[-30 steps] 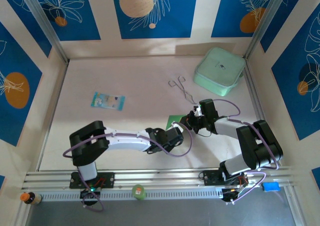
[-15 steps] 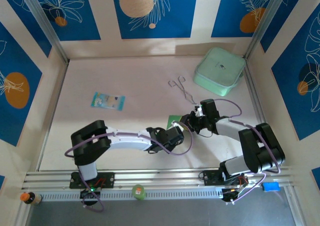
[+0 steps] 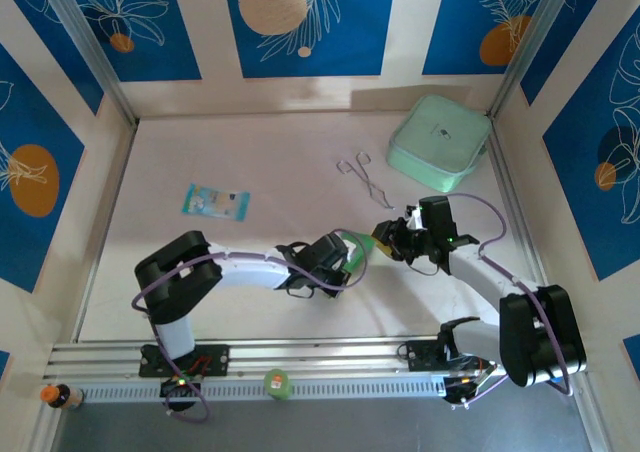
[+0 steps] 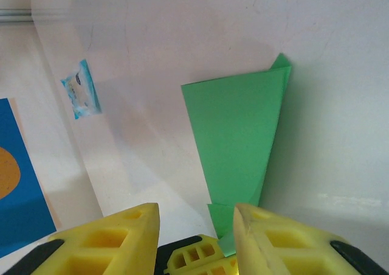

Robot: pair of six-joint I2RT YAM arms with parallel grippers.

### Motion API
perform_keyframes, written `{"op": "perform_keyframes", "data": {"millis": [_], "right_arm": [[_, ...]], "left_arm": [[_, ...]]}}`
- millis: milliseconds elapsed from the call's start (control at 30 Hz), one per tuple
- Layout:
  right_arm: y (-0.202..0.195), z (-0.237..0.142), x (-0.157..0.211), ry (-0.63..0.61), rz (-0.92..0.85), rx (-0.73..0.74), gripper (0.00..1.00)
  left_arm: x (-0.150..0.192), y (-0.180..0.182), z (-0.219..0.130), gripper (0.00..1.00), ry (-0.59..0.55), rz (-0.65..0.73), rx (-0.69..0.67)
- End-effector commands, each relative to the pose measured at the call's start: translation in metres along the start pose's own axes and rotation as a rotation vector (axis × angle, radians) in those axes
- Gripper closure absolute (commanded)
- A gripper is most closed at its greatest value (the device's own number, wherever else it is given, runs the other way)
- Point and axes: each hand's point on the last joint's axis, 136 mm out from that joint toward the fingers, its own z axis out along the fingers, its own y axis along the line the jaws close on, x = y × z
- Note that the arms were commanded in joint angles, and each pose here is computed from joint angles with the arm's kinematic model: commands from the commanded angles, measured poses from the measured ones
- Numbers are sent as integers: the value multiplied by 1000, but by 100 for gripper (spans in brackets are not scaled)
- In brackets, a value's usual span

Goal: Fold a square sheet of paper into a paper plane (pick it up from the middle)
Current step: Fold the wing for the fifth time at the center of the table.

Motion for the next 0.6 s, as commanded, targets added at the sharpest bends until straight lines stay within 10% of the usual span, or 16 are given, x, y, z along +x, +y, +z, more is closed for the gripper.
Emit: {"op": "perform_keyframes", "data": {"millis": [0,567], "right_arm": [[-6,-1,11,39,-6,-8,63],[7,14,32,42,-269,-79,76]], "left_arm": [[-1,-12,-1,100,10,-54,125],[-11,-5,1,100,-27,-296,430]]}}
